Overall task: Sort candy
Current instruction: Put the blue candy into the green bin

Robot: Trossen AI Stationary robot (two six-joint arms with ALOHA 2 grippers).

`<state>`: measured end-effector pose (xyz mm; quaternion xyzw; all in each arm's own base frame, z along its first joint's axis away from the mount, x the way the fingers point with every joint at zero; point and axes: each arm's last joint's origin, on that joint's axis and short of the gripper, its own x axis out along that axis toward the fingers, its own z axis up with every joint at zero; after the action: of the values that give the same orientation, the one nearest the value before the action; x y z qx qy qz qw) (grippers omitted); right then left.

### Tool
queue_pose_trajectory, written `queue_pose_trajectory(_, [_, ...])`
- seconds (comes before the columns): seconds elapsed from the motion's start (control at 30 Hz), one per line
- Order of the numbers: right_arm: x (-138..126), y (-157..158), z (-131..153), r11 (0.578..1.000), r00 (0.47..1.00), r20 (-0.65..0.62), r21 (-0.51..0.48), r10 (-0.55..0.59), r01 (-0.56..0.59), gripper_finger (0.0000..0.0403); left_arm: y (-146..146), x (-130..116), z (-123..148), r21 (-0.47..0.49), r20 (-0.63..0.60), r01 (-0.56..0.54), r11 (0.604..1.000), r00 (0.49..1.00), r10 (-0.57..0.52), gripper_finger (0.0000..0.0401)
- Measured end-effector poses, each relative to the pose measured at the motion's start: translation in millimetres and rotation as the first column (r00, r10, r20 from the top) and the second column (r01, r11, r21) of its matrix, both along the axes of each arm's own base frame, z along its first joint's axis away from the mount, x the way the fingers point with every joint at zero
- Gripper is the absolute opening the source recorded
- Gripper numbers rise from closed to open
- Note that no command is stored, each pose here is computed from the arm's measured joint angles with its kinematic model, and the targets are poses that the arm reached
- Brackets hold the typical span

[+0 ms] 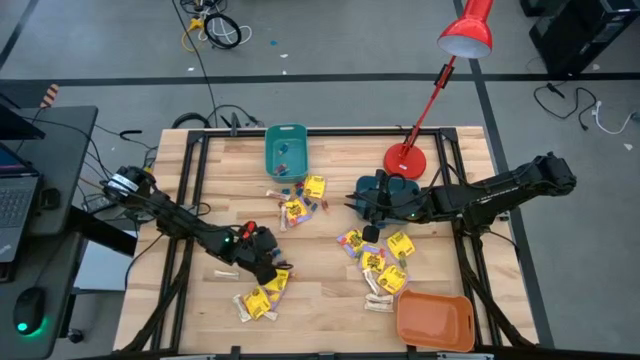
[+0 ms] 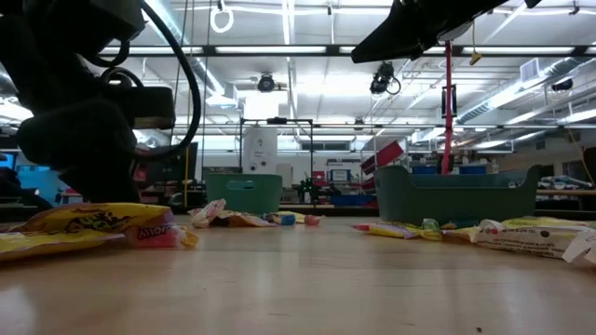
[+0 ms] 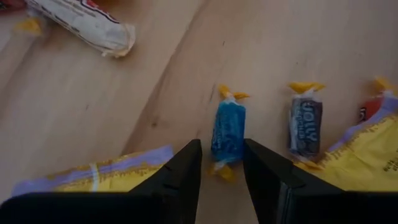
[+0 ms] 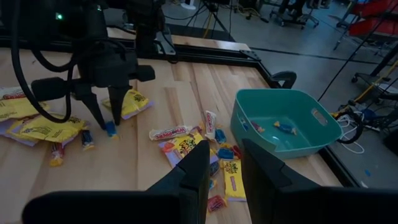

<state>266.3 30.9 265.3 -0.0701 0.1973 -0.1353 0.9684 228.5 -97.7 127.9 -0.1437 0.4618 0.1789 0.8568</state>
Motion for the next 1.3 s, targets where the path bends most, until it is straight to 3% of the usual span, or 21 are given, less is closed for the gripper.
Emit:
queue_pose_trajectory(0.37, [0.0,0.0,0.0,1.000,1.000,0.000,0.000,0.000,0.000,0.0077,-0.1,0.8,0.4,0.016,0.007,0.019,1.000,1.000,-0.019,0.0019])
queue_pose_trajectory(0.57, [0.0,0.0,0.0,1.000,1.000,0.000,-0.001,0.000,0.000,0.0077,-0.4,0.3,6.6,0.006,0.015,0.051,0.999,0.999,-0.051,0.0013])
queue_pose_trajectory(0.93, [0.0,0.0,-0.1,1.000,1.000,-0.002,-0.002,0.001,-0.001,0.0077,5.0,-6.2,47.3,0.033,0.131,0.103,0.994,0.986,-0.107,0.0009])
queue_pose_trajectory(1.3, [-0.1,0.0,-0.1,1.000,1.000,-0.002,-0.002,0.001,-0.001,0.0077,17.6,-19.6,79.4,0.154,0.249,0.069,0.986,0.963,-0.107,0.0009])
